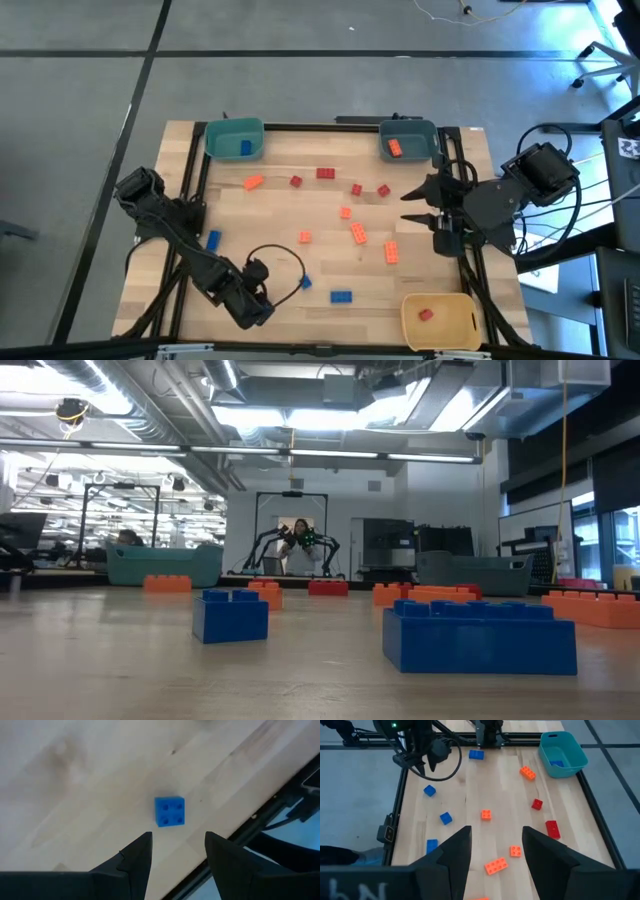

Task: Sort & place blocks by color
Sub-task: Put the blue game piece into the green bin, then put the orange game piece into the blue bin

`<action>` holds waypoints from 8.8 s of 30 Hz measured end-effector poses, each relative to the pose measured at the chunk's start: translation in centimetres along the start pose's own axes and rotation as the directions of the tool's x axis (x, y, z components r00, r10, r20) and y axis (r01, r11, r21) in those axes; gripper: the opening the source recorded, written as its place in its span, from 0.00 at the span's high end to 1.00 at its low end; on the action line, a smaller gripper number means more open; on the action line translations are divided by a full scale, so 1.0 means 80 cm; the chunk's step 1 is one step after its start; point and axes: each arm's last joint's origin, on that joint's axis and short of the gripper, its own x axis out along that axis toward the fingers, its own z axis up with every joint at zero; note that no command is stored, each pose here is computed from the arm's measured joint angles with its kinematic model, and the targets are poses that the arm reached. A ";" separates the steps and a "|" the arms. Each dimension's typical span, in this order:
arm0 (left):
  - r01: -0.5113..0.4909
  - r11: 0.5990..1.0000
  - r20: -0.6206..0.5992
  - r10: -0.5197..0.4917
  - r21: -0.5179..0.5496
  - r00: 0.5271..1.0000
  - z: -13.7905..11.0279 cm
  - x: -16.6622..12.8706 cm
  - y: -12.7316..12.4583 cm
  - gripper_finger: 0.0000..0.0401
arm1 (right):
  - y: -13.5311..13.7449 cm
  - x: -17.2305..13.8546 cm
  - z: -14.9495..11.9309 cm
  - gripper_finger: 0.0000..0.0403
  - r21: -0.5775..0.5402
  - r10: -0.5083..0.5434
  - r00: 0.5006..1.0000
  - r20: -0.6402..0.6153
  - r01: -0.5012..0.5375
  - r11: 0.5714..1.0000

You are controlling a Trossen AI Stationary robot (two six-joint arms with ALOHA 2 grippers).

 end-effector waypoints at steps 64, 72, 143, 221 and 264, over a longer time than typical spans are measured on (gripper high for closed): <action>-0.130 0.985 -0.068 0.139 0.114 0.988 0.002 0.092 -0.009 0.56 | -0.017 0.008 0.006 0.56 -0.008 -0.056 0.998 -0.004 0.056 0.998; -0.096 0.989 -0.070 0.104 0.110 0.992 0.002 0.093 -0.013 0.56 | -0.017 0.008 0.006 0.56 -0.014 -0.056 0.998 -0.004 0.056 0.998; -0.308 0.924 0.256 0.361 -0.225 0.897 0.245 -0.130 0.150 0.68 | -0.014 0.009 0.005 0.56 -0.087 0.025 0.999 -0.036 -0.028 0.996; -0.172 0.981 0.628 0.187 -0.086 0.756 0.364 -0.218 0.272 0.51 | -0.014 0.009 0.006 0.56 -0.042 0.027 0.999 -0.032 -0.028 0.999; 0.074 0.920 0.485 -0.270 0.384 0.832 0.108 -0.186 0.067 0.50 | -0.098 0.259 -0.091 0.56 0.671 0.041 0.859 -0.511 0.369 0.643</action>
